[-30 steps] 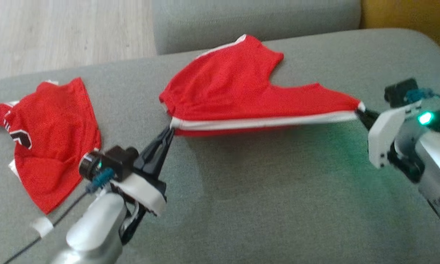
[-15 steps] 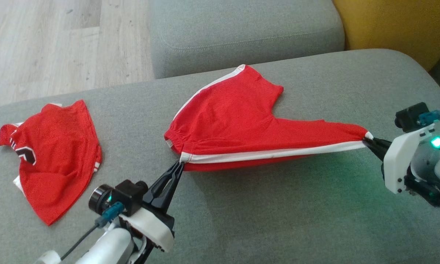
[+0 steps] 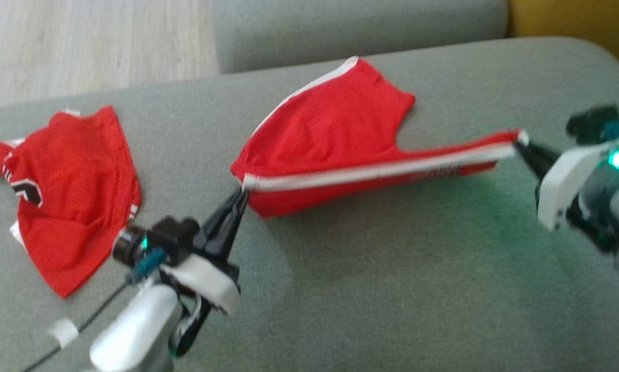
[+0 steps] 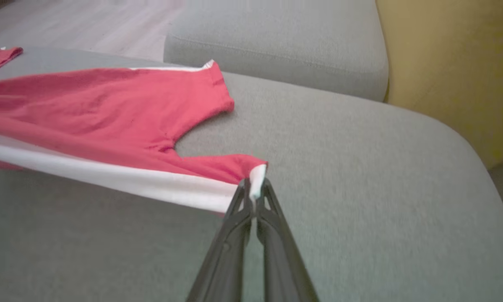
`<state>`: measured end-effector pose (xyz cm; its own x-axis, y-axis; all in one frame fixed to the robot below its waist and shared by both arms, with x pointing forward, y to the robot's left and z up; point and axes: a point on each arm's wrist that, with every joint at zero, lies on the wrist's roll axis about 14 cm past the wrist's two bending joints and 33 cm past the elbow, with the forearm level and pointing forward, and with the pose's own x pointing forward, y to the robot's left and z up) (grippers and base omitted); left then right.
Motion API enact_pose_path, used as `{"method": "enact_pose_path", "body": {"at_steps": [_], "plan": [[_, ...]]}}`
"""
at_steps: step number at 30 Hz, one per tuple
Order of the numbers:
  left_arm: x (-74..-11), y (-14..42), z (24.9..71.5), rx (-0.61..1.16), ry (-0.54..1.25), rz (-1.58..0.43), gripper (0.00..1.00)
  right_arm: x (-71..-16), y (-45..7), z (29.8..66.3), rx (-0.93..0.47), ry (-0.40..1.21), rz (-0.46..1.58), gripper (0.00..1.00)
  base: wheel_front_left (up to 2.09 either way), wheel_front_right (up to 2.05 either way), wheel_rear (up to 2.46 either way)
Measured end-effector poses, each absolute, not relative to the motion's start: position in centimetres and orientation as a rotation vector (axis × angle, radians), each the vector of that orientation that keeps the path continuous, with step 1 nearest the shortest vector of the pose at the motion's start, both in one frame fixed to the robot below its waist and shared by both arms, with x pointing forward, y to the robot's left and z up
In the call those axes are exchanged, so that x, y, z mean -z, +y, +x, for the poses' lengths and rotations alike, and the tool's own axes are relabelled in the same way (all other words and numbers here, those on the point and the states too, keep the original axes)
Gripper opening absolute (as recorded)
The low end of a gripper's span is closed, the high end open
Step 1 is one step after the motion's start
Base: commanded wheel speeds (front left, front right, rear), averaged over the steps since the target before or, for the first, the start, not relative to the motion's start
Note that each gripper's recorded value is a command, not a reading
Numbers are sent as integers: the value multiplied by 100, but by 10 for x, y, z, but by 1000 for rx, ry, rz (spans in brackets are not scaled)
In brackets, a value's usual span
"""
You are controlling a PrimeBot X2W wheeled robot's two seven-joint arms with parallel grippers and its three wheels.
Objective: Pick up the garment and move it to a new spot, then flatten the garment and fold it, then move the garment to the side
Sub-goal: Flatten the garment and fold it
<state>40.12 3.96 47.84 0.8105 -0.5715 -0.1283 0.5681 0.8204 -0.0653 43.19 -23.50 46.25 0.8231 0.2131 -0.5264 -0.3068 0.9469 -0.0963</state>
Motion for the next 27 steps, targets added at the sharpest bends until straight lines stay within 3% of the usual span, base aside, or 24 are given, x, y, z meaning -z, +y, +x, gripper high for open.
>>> {"method": "enact_pose_path", "body": {"at_steps": [18,27], "plan": [[-463,67,494,446,179,-40,0,-472,-191,576,-326,466,-349,0,0,0,0],[-433,86,509,393,251,-27,0,-440,-156,622,-383,500,-398,0,0,0,0]]}}
